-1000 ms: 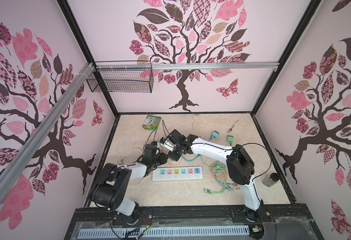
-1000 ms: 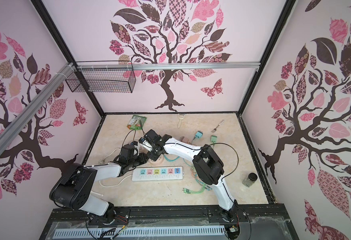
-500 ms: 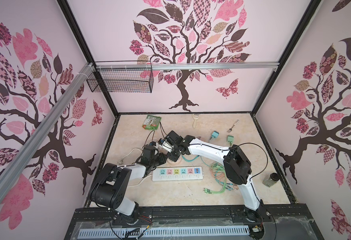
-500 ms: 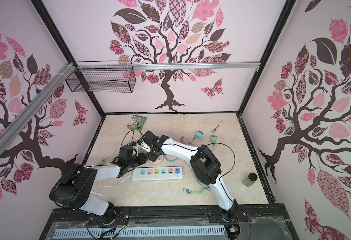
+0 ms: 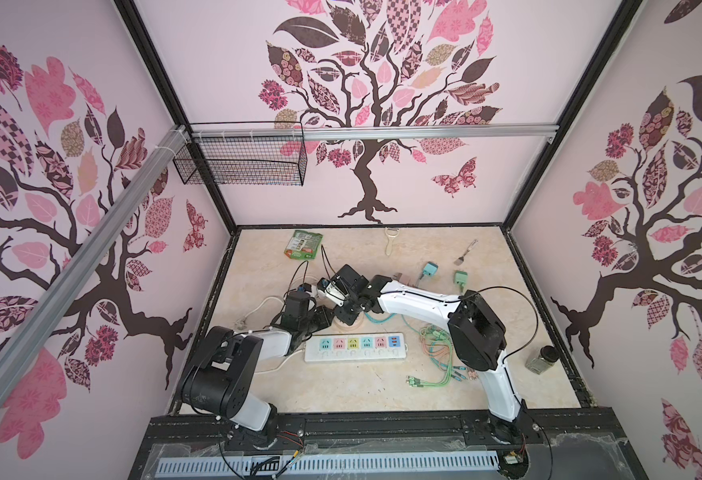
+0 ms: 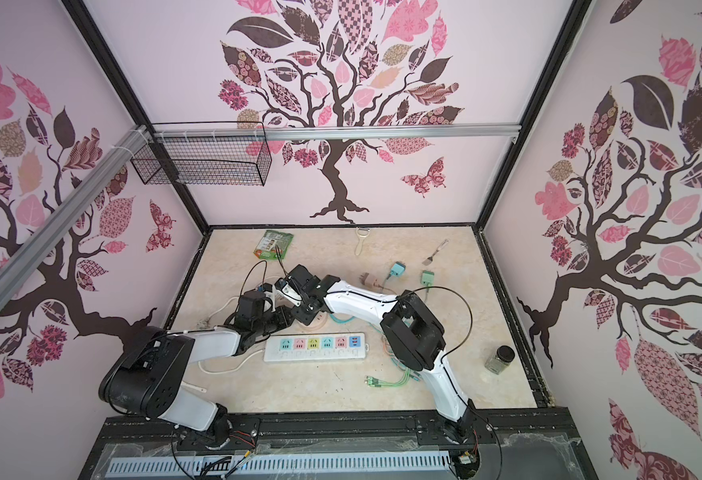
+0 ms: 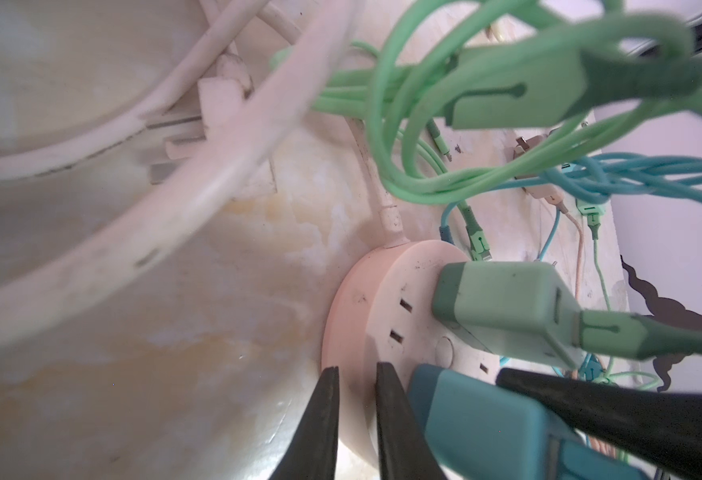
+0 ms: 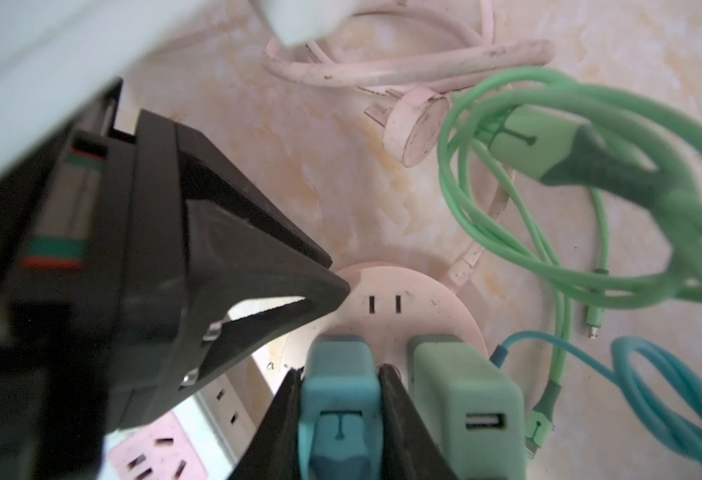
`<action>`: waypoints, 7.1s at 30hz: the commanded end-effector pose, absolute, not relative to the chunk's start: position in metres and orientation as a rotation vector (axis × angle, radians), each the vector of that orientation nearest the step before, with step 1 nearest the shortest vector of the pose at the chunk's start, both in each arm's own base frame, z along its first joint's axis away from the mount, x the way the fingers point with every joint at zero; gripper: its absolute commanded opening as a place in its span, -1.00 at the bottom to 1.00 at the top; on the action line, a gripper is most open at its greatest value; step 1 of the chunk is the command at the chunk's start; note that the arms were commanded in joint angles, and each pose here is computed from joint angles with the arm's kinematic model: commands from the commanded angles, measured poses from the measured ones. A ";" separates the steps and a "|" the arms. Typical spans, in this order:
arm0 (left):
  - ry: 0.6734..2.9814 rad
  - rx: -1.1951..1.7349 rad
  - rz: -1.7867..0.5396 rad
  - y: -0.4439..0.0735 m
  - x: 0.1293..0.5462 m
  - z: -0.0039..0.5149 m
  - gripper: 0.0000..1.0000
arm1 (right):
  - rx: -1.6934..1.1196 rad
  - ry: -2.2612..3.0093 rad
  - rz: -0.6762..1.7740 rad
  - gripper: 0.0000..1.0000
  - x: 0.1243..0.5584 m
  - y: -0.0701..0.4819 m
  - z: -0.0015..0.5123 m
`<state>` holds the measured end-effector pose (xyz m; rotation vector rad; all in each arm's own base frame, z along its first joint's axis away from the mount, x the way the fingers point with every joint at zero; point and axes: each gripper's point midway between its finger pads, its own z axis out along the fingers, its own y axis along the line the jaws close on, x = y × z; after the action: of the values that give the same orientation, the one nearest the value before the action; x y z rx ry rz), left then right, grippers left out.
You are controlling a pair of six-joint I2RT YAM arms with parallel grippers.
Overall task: Insert the plug
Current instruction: 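Lower the teal charger prongs toward the socket slots beside the mint charger, then open the right gripper off the plugged teal charger while the left gripper withdraws, then move the right gripper farther from the robot to the pale pink charger, then grasp the pale pink charger with the right gripper and lift it, then carry the pink charger toward the left gripper while the left gripper approaches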
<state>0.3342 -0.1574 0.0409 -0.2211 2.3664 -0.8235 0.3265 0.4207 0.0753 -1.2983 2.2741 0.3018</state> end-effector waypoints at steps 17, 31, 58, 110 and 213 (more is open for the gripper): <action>2.356 -0.234 -0.791 -0.144 0.323 0.065 -0.58 | -1.354 2.564 0.214 -0.63 0.274 0.359 -0.029; 2.327 -0.322 -0.690 -0.115 0.297 0.106 -0.31 | -1.290 2.446 0.358 -0.42 0.285 0.386 0.025; 2.273 -0.323 -0.700 -0.110 0.285 0.135 -0.08 | -1.138 2.295 0.615 0.50 0.248 0.363 0.151; 2.150 -0.129 -0.787 -0.112 0.232 0.214 0.43 | -0.645 2.395 0.269 0.51 0.425 0.180 0.096; 1.955 0.218 -1.560 -0.235 0.207 0.312 0.50 | -0.869 1.887 0.708 -0.54 0.253 0.245 0.297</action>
<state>0.2092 -0.2288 0.2805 0.1571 2.0487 -1.5215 0.2694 0.2443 0.2842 -0.8500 1.9261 0.6704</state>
